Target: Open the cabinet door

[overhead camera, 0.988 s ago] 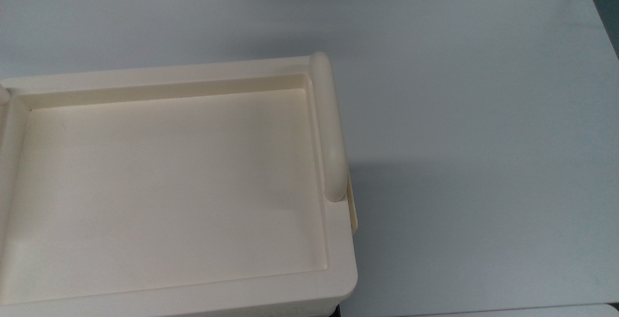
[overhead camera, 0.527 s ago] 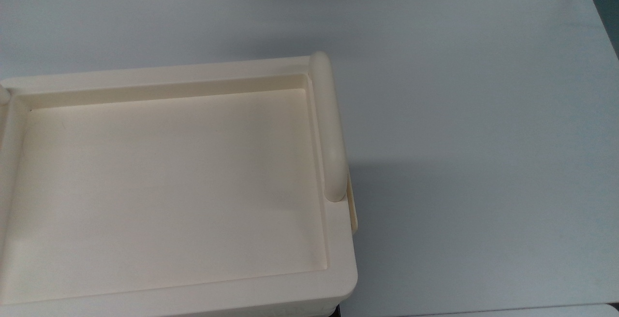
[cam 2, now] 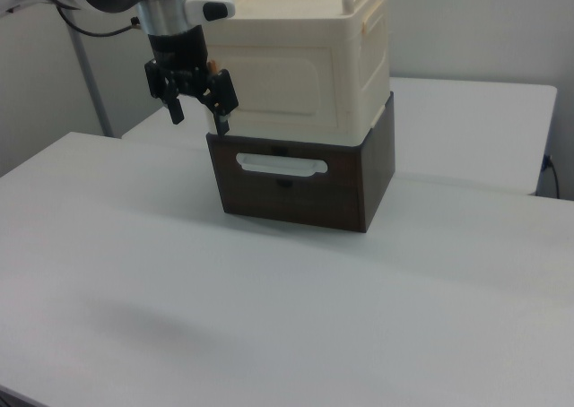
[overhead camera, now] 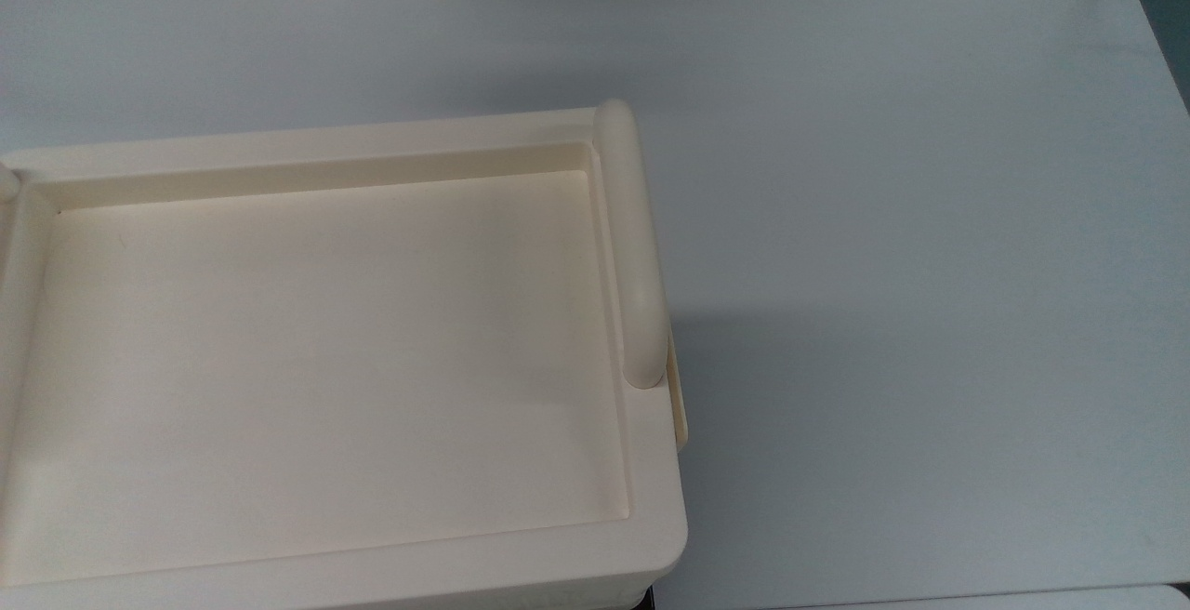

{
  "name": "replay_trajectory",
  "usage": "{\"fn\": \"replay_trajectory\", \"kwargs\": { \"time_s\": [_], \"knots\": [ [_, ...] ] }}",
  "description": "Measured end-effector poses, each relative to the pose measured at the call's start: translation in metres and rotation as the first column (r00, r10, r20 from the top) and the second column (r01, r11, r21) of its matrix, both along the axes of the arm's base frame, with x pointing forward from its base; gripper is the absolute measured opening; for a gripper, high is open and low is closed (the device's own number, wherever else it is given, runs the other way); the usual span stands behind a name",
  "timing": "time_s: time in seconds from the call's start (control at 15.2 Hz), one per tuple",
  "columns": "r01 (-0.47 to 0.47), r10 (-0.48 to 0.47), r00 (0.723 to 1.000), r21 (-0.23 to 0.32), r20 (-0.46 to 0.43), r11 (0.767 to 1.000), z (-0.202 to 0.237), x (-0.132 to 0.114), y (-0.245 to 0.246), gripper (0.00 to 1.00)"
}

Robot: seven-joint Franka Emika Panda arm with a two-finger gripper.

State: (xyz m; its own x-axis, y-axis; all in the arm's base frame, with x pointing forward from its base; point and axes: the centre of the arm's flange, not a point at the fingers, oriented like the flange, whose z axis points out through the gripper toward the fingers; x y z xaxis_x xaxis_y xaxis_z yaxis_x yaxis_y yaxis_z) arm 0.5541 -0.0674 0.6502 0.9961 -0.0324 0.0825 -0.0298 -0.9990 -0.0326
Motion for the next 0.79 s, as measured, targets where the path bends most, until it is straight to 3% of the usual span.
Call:
{"fn": "replay_trajectory", "kwargs": {
  "time_s": [0.4,0.79],
  "knots": [
    [-0.001,0.001,1.0,0.0,-0.001,1.0,0.0,0.0,0.0,1.0],
    [-0.129,0.132,0.986,-0.036,0.104,0.991,0.001,0.019,0.006,1.0]
  ]
}}
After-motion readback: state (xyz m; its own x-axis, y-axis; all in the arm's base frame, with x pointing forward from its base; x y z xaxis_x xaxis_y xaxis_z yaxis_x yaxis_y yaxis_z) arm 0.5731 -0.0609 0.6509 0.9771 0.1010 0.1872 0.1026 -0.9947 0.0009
